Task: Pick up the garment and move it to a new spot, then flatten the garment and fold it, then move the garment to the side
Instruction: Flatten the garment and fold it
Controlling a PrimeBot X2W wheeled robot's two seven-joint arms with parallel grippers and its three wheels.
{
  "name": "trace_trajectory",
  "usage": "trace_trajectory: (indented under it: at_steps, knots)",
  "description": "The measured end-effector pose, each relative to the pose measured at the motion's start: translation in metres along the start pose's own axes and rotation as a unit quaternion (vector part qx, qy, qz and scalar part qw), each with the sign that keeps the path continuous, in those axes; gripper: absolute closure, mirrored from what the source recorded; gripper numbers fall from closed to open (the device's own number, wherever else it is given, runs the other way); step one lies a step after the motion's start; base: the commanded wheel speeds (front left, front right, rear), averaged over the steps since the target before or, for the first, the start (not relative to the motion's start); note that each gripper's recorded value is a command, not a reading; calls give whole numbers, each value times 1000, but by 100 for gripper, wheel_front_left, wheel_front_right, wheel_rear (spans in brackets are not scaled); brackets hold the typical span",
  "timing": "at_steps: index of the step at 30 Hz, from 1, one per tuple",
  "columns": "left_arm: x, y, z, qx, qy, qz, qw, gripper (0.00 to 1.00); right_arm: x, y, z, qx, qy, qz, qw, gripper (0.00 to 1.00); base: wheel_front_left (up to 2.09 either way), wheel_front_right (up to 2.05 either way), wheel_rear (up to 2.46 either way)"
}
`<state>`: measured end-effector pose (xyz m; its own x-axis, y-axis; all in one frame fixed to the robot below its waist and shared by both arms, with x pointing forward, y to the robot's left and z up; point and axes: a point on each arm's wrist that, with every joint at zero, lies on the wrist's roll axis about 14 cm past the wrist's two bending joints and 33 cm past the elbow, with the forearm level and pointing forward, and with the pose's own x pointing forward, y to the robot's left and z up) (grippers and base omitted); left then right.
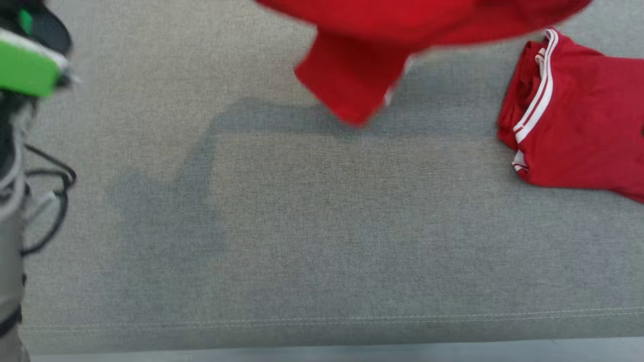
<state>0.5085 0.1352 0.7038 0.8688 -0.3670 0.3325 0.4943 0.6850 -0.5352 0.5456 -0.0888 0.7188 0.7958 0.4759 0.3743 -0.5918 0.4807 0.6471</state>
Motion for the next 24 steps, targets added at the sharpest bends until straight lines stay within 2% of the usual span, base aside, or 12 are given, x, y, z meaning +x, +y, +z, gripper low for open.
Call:
trace_trajectory:
  at_steps: [3,6,9,11,14,17,20,24]
  knots:
    - [22,-12,42,51,-80,-26,995,100,30,26,19,7,-60,57,997,100,0,0,0]
    - [29,-5,19,69,-56,-39,995,100,41,15,-13,13,-25,62,998,100,0,0,0]
    - [25,19,-29,38,-9,-23,999,100,32,-21,-71,35,48,27,998,100,0,0,0]
    - [12,44,-61,14,21,8,1000,100,17,-50,-105,61,83,-9,995,100,0,0,0]
    - [-18,84,-110,-11,69,65,995,100,-11,-91,-152,98,127,-66,985,100,0,0,0]
    - [-58,120,-157,-17,117,130,984,100,-48,-127,-194,123,164,-126,971,100,0,0,0]
    - [-94,142,-183,-38,133,183,973,100,-77,-144,-220,148,177,-159,960,100,0,0,0]
    - [-114,145,-184,-44,120,205,970,100,-96,-136,-232,171,183,-159,955,100,0,0,0]
